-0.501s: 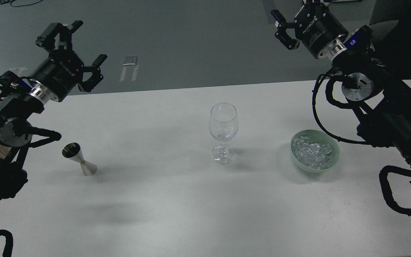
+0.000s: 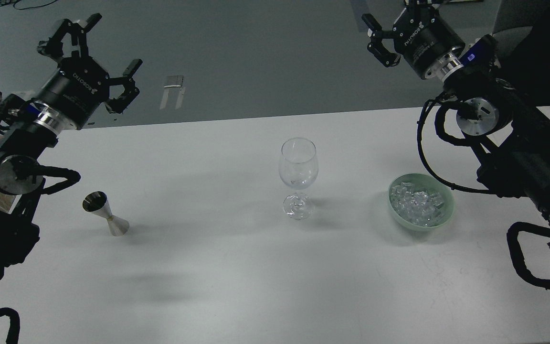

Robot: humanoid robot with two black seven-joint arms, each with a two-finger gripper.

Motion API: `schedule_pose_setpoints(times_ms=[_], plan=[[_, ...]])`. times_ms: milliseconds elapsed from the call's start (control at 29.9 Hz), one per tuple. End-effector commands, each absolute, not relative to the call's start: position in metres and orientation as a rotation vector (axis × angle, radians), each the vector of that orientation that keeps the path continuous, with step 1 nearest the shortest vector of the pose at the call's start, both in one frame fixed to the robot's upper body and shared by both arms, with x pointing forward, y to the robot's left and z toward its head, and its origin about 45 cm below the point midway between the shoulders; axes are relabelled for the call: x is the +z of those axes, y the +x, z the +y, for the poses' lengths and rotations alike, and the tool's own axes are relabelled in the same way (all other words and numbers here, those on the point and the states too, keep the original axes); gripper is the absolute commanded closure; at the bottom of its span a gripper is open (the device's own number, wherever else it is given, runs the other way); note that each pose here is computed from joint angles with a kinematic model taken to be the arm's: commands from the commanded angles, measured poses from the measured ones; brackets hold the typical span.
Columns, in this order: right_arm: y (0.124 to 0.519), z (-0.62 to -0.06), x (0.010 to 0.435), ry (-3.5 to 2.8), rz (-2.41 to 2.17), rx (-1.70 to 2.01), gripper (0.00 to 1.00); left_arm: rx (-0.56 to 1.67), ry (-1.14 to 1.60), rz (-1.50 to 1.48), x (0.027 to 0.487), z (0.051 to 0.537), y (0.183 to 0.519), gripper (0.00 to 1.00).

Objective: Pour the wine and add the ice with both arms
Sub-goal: 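Lower the left gripper toward the silver jigger, opening its fingers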

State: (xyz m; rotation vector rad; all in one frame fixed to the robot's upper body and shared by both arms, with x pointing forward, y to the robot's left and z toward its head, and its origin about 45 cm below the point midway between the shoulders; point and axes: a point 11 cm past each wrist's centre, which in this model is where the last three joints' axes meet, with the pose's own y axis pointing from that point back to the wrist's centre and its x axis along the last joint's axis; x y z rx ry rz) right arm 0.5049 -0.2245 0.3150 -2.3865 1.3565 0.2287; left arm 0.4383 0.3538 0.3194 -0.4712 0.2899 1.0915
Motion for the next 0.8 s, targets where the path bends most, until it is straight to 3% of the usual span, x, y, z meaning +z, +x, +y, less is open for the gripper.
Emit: schedule_pose_setpoints(times_ms=[0, 768], plan=[[0.505, -0.224, 0.317, -2.387, 1.354, 0.224, 0.0, 1.094, -0.492, 0.356, 0.32, 0.359, 0.444, 0.02], [0.507, -0.228, 0.324, -2.384, 1.357, 0.203, 0.0, 1.159, -0.51, 0.205, 0.338, 0.377, 0.442, 0.02]])
